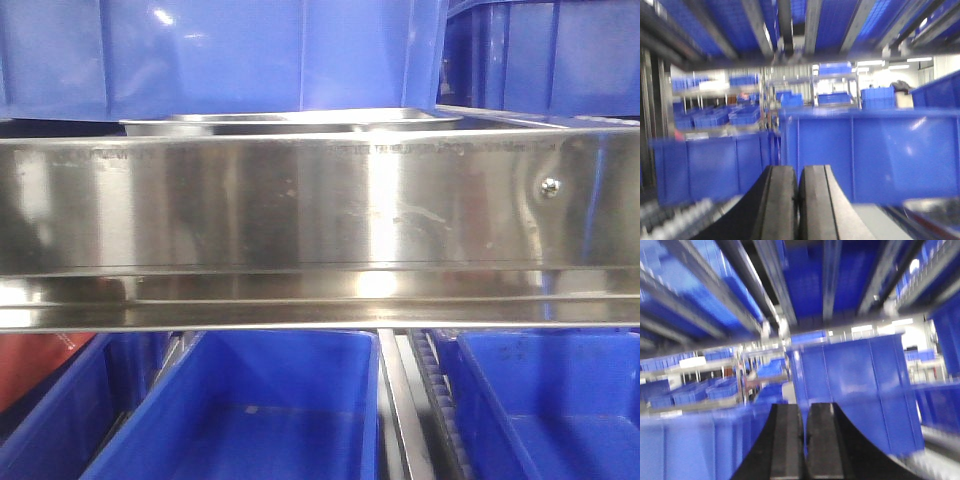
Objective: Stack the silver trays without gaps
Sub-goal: 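Raise both grippers toward the silver tray on the upper shelf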
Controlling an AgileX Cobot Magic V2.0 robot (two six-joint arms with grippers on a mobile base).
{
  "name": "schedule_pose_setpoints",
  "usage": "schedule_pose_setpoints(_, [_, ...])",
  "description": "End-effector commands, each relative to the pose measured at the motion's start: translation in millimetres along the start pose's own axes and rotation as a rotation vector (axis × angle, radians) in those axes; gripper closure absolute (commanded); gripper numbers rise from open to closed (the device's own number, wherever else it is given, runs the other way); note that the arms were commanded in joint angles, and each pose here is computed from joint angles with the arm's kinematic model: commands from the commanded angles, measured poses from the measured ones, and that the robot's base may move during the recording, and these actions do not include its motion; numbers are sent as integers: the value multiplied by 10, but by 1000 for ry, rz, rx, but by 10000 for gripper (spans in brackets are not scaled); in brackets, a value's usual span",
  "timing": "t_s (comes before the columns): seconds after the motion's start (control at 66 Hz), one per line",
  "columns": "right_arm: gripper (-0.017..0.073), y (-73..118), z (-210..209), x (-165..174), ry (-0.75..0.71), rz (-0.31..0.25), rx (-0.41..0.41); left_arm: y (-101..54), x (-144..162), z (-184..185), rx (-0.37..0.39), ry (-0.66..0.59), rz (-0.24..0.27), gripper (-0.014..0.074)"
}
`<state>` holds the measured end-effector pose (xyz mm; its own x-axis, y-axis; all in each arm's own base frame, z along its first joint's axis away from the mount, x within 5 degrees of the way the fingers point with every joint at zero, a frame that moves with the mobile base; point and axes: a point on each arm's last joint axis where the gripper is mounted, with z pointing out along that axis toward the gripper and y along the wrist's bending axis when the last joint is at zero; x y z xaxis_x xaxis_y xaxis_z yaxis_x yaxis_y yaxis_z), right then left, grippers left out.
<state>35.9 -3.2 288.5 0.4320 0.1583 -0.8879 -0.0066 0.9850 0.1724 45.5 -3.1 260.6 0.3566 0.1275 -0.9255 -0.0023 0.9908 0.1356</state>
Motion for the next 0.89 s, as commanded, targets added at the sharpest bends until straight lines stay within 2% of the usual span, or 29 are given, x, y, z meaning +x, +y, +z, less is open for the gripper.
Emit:
schedule_pose_setpoints(0.0, [580,42,5,-208,-15,2,-3,28,-219,8,-3,-27,76,591])
schedule_pose_setpoints(0.121, [580,90,28,-430,12,3,-4,64,-428,66,-11,-28,85,591])
schedule_pose_setpoints(0.197, [580,115,102,-536,69,2,3,95,-557,141,-15,14,75,591])
schedule_pose_setpoints(0.364, [580,154,394,-685,253,2,28,150,-772,422,-10,243,-42,591])
schedule_pose_setpoints(0.424, [580,157,539,-678,359,2,44,157,-806,556,-3,322,-61,591])
schedule_pose_setpoints(0.53, [580,167,806,-677,555,0,72,165,-806,796,7,446,-64,591])
schedule_pose_setpoints(0.697, [580,146,1213,-498,915,-34,107,157,-646,1144,25,675,-64,591])
schedule_pose_setpoints(0.803, [580,129,1411,-383,1043,-32,125,143,-519,1323,32,730,-63,591])
schedule_pose_setpoints(0.879, [580,111,1538,-288,1075,-31,131,134,-461,1399,35,733,-66,591])
